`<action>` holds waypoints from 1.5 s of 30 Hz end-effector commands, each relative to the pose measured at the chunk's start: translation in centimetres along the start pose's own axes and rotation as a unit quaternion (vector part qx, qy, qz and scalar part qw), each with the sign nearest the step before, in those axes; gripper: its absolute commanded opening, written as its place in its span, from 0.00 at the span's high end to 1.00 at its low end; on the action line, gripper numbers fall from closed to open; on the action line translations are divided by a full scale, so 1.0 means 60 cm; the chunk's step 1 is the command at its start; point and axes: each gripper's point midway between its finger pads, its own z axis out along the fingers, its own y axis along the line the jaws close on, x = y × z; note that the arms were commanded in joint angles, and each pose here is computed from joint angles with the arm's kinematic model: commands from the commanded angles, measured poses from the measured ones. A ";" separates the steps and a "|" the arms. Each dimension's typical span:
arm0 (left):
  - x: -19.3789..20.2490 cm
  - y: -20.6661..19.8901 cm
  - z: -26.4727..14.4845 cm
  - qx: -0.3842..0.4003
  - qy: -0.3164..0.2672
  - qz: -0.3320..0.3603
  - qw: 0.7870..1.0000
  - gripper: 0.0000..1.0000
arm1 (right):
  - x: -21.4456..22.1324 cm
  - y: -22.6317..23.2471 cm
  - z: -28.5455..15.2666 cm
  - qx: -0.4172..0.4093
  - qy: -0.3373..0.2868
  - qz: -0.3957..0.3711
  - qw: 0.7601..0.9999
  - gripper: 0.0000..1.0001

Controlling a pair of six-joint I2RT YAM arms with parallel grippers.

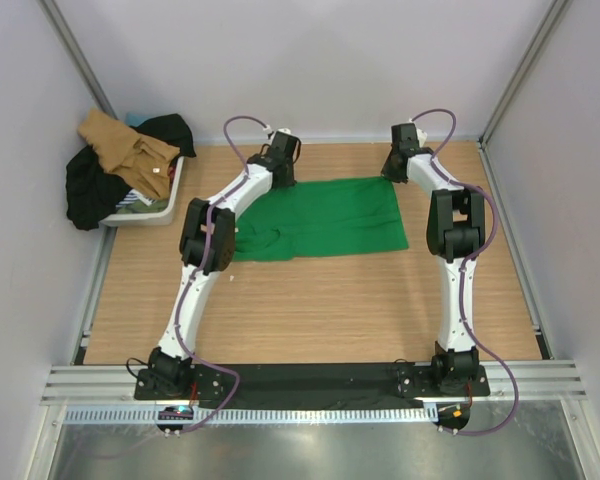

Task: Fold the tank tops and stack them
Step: Fold the tank top

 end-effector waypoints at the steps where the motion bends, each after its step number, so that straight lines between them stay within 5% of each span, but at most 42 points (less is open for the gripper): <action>1: -0.077 -0.022 -0.047 0.022 -0.051 -0.005 0.998 0.71 | -0.027 0.017 -0.003 -0.014 -0.021 -0.005 1.000 0.91; 5: -0.068 -0.023 -0.038 0.022 -0.044 -0.003 0.999 1.00 | -0.030 0.019 -0.008 -0.016 -0.024 -0.006 1.000 0.94; 18: -0.099 -0.020 -0.103 0.013 -0.086 0.023 0.996 1.00 | -0.065 0.021 -0.071 -0.024 -0.056 0.003 0.998 0.99; 45: 0.006 -0.013 -0.179 -0.014 -0.057 0.043 0.997 1.00 | 0.003 -0.034 -0.162 0.011 -0.052 0.028 0.998 0.99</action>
